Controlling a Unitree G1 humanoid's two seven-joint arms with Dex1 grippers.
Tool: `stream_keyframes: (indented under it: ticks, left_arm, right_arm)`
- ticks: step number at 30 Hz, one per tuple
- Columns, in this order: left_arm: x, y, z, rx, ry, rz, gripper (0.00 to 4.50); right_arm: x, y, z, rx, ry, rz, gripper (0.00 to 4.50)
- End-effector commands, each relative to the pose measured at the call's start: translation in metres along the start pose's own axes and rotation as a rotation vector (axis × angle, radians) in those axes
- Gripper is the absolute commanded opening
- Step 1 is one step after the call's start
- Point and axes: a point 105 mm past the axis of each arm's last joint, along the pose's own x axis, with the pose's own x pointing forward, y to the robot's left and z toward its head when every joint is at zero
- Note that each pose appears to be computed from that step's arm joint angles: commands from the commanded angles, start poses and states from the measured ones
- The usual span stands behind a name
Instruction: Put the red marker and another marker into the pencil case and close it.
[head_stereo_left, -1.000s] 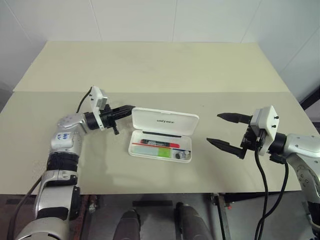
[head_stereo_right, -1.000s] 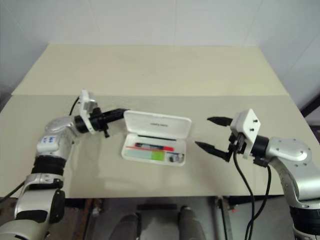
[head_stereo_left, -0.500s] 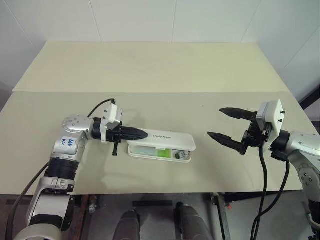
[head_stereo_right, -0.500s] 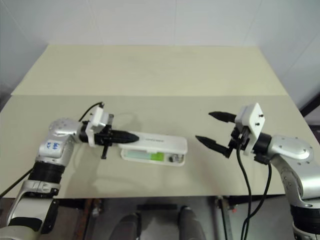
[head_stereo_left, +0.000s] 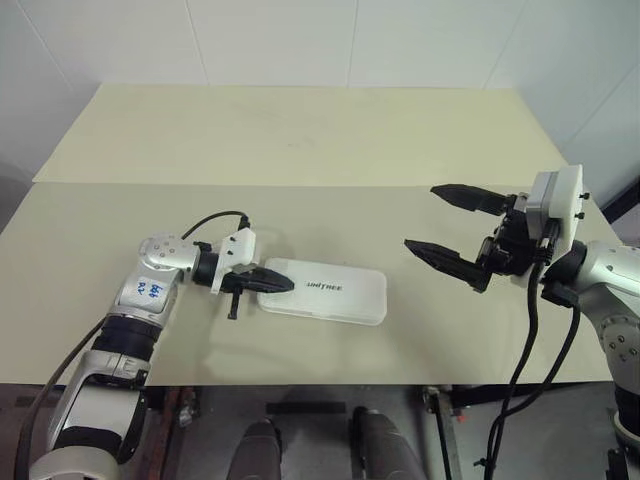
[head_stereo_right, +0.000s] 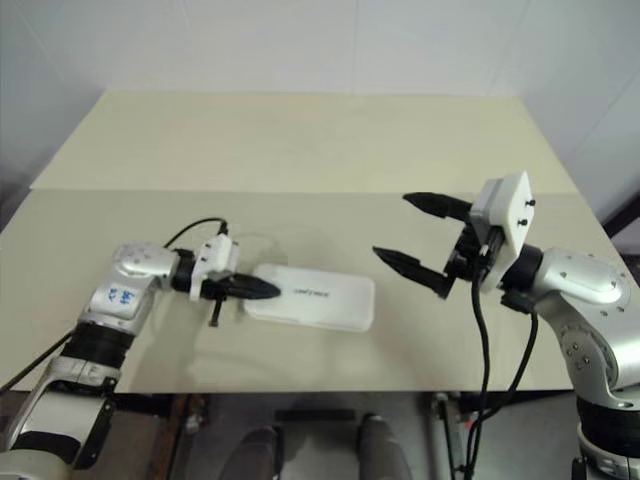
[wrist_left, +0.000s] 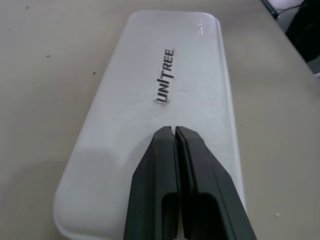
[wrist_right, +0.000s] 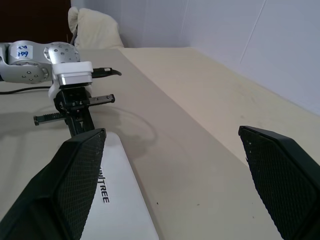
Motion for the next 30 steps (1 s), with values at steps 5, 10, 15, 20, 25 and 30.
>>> stream_keyframes:
  ticks: [5, 10, 15, 20, 25, 30]
  left_arm:
    - [0.013, -0.010, -0.013, -0.030, 0.090, -0.079, 0.03]
    - [0.019, -0.017, -0.011, -0.024, 0.111, -0.128, 0.03]
    - [0.024, -0.017, -0.004, -0.046, 0.062, -0.111, 0.03]
    - [0.006, -0.006, 0.022, -0.095, -0.120, -0.008, 0.03]
    - [-0.017, 0.004, 0.050, -0.048, -0.286, 0.104, 0.03]
    - [-0.061, 0.015, 0.064, -0.030, -0.335, 0.297, 0.57]
  right_arm:
    - [0.006, 0.007, 0.008, -0.028, -0.043, 0.002, 4.50]
    - [0.006, 0.006, 0.004, -0.031, -0.038, 0.001, 4.50]
    - [0.009, 0.005, 0.000, -0.019, -0.038, 0.003, 4.50]
    - [0.011, 0.002, -0.007, -0.003, -0.035, 0.010, 4.50]
    - [0.009, -0.003, -0.011, -0.001, -0.030, 0.018, 4.50]
    - [0.003, -0.009, -0.020, -0.002, 0.014, 0.025, 4.50]
